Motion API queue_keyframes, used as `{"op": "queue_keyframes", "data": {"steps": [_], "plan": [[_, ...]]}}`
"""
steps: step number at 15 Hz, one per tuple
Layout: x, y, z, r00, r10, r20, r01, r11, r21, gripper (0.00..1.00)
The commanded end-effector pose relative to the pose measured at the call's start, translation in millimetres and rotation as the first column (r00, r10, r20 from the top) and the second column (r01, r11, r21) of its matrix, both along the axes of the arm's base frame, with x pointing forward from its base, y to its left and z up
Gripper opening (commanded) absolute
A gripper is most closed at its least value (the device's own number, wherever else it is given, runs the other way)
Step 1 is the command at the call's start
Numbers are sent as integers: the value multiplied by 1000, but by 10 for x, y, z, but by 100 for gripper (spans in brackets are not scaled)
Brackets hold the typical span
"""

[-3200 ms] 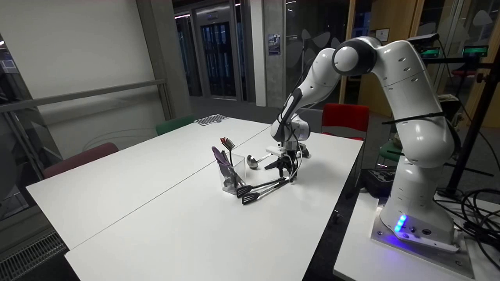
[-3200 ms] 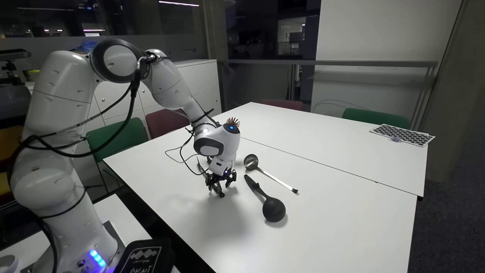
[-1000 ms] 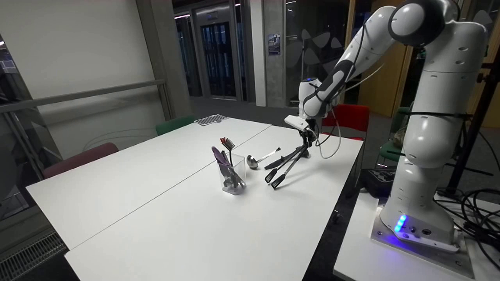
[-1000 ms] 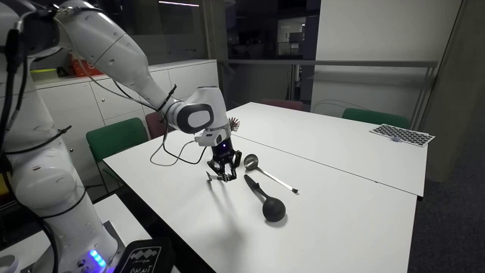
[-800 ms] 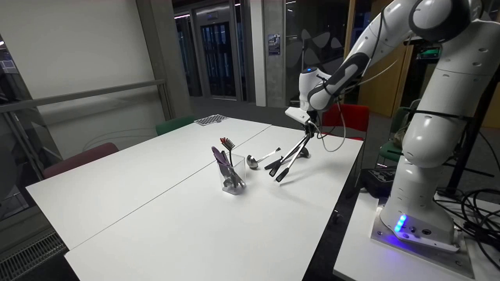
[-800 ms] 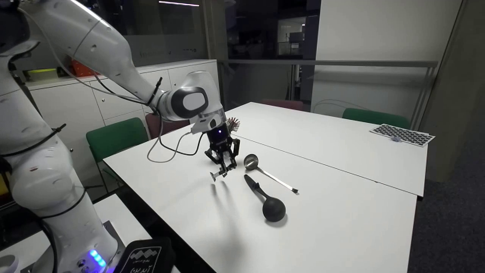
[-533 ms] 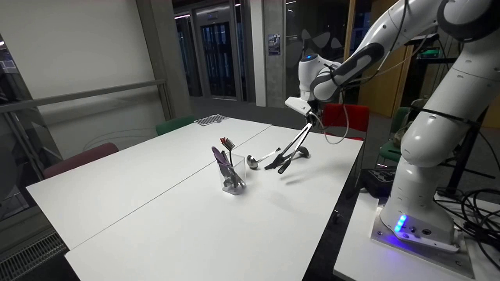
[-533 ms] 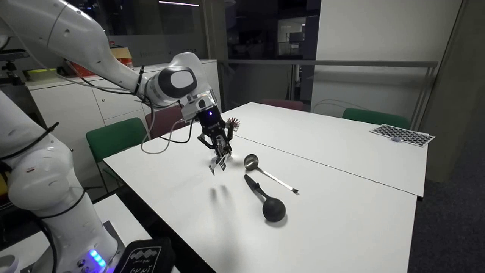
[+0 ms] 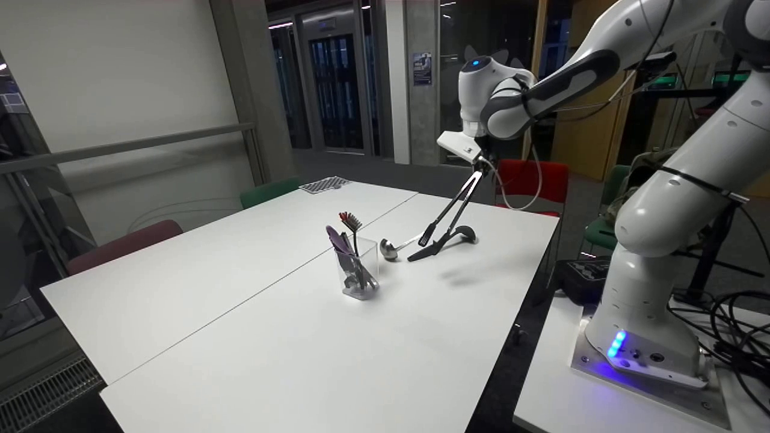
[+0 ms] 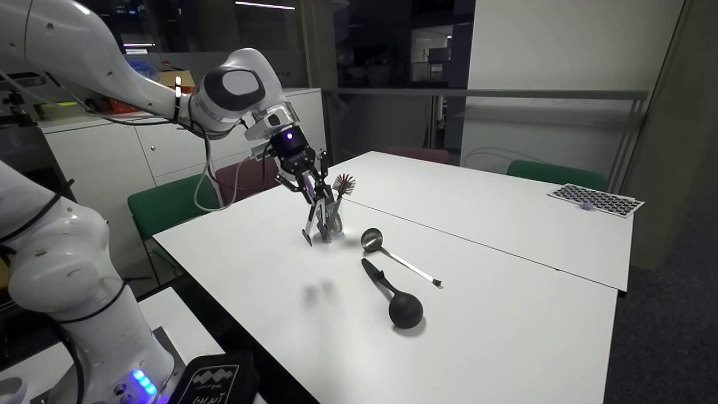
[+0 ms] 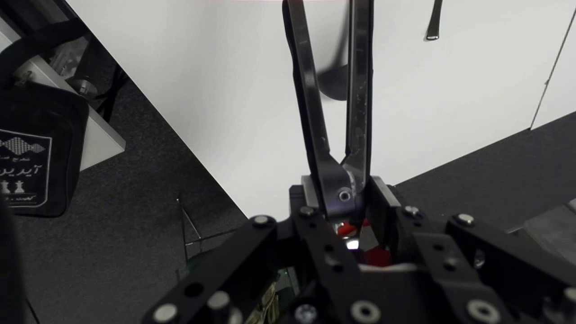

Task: Put the black tongs in the cutlery holder.

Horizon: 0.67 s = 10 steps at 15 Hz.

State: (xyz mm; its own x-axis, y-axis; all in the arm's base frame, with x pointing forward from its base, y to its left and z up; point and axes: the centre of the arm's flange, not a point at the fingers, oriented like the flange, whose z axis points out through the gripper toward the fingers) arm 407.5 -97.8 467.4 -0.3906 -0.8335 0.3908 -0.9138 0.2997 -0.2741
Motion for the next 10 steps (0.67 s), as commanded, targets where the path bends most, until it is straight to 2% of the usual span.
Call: {"op": "queue_keyframes", "data": {"steps": [1,2,10], "plan": [[-53,88,373,999,-30,33,33,995,-92,8],[-36,112,455,999,-27,44,32,994,-108,8],[359,49,923,986,92,141,-82,994,-73,8]]}}
